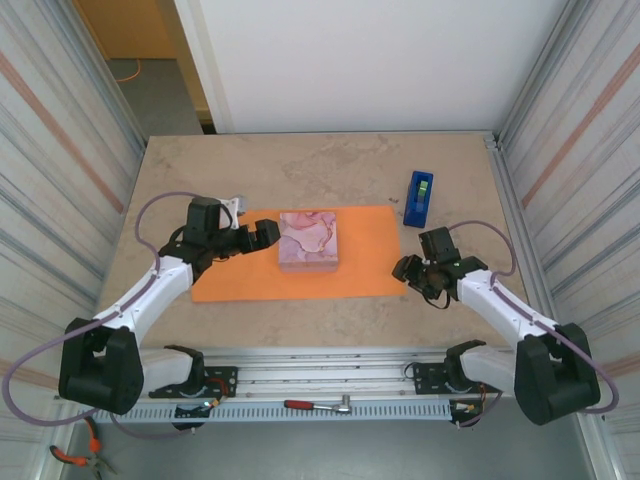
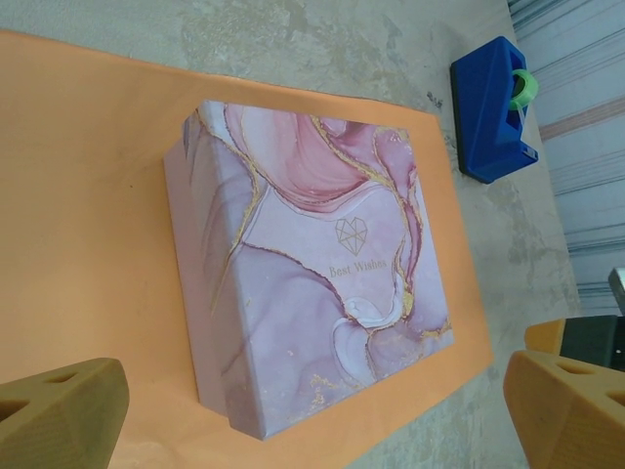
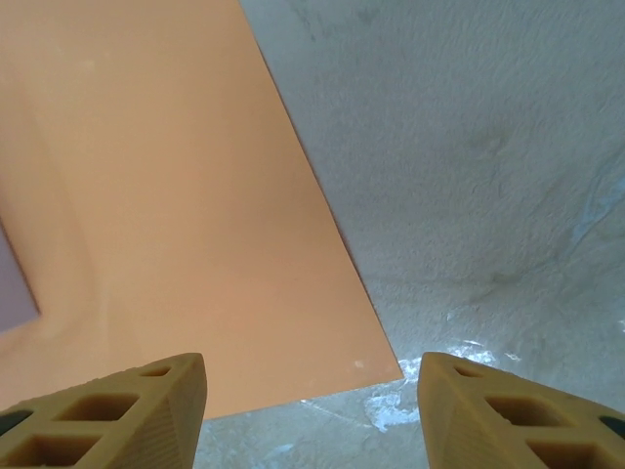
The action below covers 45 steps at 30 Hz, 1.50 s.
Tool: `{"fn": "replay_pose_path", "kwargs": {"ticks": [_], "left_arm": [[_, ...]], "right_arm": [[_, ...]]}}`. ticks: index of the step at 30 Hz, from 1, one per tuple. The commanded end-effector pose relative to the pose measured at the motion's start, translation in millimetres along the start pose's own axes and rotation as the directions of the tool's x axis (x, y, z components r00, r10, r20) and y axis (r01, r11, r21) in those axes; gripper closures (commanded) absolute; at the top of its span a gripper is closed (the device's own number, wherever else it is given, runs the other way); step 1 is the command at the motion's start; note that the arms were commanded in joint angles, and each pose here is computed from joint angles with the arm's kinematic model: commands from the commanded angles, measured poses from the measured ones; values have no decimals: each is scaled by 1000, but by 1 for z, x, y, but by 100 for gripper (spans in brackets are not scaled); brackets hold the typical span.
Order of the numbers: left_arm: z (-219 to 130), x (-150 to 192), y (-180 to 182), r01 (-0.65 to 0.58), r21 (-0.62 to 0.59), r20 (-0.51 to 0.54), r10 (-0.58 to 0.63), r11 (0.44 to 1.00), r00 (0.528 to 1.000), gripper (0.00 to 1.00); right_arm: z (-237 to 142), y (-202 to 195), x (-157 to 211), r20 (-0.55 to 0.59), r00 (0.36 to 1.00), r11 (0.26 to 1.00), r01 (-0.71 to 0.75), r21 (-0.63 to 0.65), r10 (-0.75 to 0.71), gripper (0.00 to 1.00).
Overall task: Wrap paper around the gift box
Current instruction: First fold the wrapping paper around the gift box.
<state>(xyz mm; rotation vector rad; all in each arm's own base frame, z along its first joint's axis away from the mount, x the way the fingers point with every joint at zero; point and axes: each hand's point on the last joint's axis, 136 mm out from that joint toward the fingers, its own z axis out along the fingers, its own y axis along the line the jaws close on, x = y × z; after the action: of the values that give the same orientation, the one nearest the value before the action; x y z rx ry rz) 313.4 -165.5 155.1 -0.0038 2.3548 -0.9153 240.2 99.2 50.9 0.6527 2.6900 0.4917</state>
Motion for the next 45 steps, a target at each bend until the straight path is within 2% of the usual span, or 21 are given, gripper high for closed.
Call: {"fn": "replay_pose_path", "kwargs": {"ticks": [1,8,17,23,45], "left_arm": [[1,6,3,-30,-18,-14,30,999,999,1],[4,11,7,-22,-26,-33,21,999,999,1],[7,11,8,-22,-28,-45,20,999,999,1],[6,11,7,-22,-24,-46,21,999,999,1],[4,9,-1,-19,10,-36,19,1000,999,1]], "right_arm": [[10,3,3,-32,999,999,23,-29,-24,45],[26,-5,7,-66,998,1000,9,-6,-9,50],[38,-7,11,-85,996,1000,-10,-7,10,50],[36,-1,12,-88,996,1000,-7,-28,5,57],[35,2,28,-76,997,1000,17,20,-16,59]]}}
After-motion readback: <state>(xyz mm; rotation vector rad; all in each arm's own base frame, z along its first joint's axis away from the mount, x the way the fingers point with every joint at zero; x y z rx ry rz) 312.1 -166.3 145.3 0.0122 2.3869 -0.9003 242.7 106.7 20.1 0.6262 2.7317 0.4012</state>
